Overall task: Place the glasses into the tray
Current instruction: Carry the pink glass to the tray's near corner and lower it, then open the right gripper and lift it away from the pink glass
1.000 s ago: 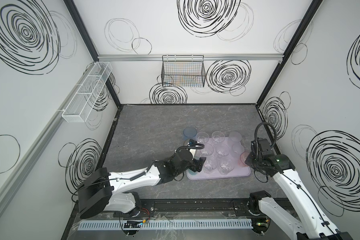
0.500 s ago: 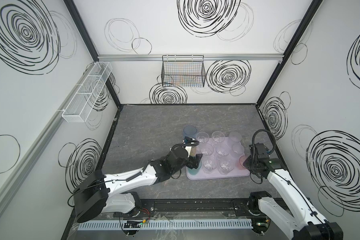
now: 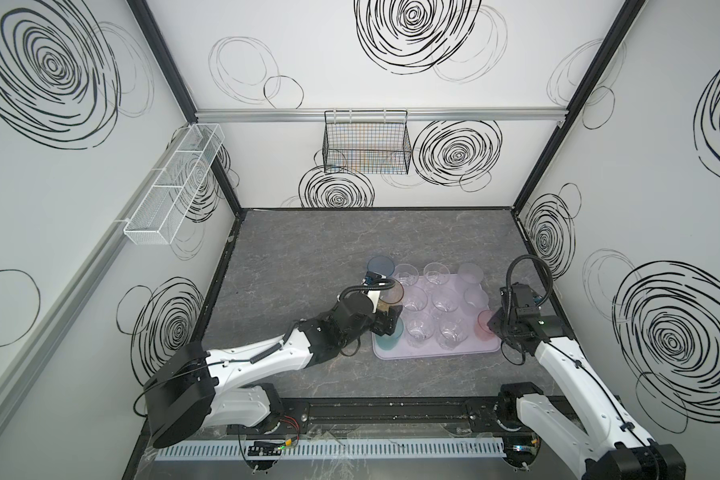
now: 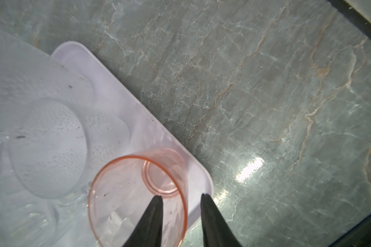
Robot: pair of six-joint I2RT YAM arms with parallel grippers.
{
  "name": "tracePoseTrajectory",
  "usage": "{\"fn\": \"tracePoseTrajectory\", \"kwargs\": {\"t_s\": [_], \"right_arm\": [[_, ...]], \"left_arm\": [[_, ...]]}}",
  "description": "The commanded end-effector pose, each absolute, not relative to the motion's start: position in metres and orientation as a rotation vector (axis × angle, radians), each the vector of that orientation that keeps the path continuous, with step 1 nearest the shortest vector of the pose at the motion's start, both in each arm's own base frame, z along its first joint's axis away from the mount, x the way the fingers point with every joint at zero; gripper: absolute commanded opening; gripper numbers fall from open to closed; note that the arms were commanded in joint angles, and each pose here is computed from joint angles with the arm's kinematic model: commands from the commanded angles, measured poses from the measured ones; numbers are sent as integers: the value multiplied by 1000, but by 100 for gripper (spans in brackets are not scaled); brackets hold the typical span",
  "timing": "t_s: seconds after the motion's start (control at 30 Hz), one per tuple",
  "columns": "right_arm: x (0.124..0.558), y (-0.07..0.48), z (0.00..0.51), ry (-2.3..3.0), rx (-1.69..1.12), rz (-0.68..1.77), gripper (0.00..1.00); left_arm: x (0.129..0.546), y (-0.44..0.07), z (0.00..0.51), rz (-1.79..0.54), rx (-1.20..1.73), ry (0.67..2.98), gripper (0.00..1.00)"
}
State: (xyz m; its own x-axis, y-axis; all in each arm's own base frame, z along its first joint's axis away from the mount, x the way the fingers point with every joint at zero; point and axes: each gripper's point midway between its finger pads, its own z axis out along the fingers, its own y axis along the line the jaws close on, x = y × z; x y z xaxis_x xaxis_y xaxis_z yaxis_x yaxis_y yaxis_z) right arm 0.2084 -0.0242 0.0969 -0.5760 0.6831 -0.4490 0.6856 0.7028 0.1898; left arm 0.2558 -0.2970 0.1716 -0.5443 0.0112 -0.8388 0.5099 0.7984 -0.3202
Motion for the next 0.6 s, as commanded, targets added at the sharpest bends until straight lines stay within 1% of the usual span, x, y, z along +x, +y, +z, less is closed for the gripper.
{"fn": "tracePoseTrajectory", "kwargs": {"t_s": [0.0, 0.17, 0.27, 0.3, 0.4, 0.43, 0.5, 0.57], "right_arm": [[217, -32, 126, 2350, 1032, -31, 38], [234, -32, 152, 2317, 977, -24, 42], [256, -33, 174, 2271, 921, -9, 46], [266, -33, 182, 2253, 909, 2, 49], [299, -35, 215, 2167, 864, 44, 54], [309, -38, 227, 2123, 852, 38, 58], [325, -55, 249, 2030, 856, -13, 64], [338, -74, 269, 1941, 861, -61, 66]], "left_arm": [[259, -292, 187, -700, 354, 2008, 86], [260, -287, 196, -699, 338, 1992, 86], [261, -285, 208, -691, 340, 1972, 86], [262, -284, 216, -692, 335, 1958, 86], [267, -277, 240, -667, 340, 1910, 87], [270, -274, 248, -658, 334, 1896, 87], [275, -264, 260, -645, 319, 1871, 87], [282, -250, 269, -620, 303, 1857, 87]]}}
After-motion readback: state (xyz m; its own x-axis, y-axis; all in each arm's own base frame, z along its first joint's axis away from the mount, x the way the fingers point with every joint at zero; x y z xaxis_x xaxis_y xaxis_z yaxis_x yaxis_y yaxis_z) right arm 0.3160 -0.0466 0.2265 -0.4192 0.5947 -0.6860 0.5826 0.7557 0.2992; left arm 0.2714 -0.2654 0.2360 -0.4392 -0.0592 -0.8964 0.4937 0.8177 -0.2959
